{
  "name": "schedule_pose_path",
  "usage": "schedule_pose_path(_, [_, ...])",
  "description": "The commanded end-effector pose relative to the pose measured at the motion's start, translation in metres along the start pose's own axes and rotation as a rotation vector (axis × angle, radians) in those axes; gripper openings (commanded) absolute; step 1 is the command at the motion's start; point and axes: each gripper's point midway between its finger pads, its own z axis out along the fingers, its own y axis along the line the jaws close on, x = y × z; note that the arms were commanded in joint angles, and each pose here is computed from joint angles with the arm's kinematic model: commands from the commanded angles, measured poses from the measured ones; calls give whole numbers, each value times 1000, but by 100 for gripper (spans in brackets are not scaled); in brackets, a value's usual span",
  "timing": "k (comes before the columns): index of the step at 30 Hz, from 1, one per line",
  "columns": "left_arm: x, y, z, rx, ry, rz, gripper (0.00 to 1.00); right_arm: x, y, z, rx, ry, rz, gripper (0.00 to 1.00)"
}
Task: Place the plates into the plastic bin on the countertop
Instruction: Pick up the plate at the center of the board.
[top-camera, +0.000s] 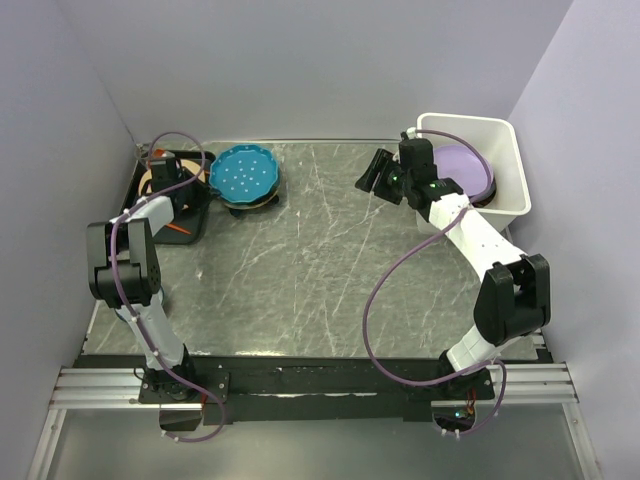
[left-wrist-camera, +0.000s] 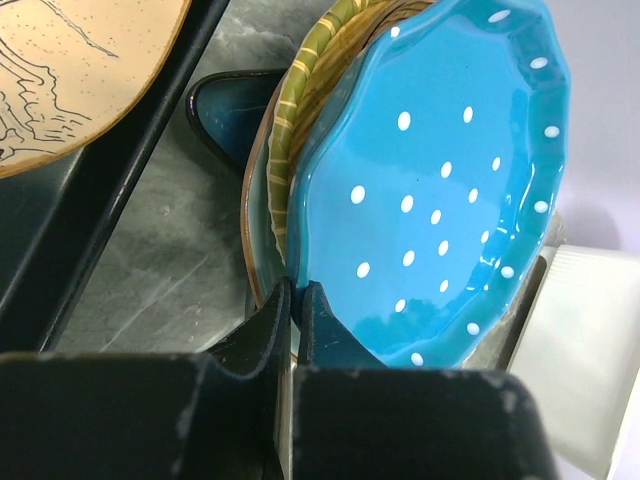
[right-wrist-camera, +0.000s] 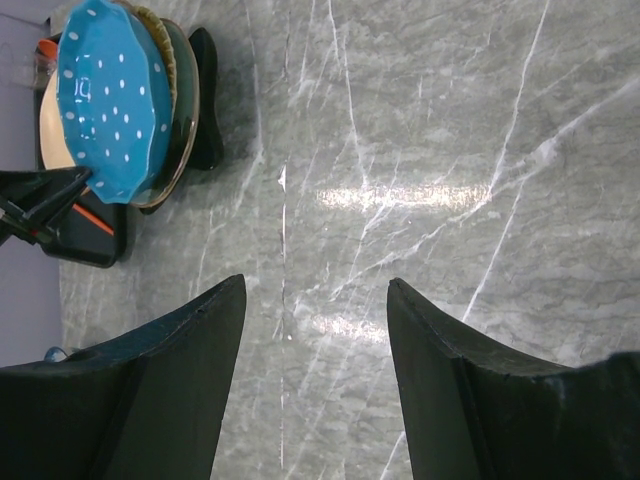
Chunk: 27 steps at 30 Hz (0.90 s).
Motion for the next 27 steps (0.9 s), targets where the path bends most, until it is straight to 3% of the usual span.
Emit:
schedule_pose_path(1, [-8, -30, -13, 102, -20, 36, 1, -7, 3, -2, -20, -30, -3, 66])
schedule_pose_path(13, [-15, -72, -45, 234, -37, 73, 1, 0, 19, 5, -110, 7, 6, 67])
schedule_pose_path(18, [-11, -82, -58, 282, -37, 86, 1, 6, 27, 12, -173, 36, 20, 74])
schedule_pose_path(27, [-6, -95, -77, 337, -50, 118, 1, 13, 39, 17, -260, 65, 48, 77])
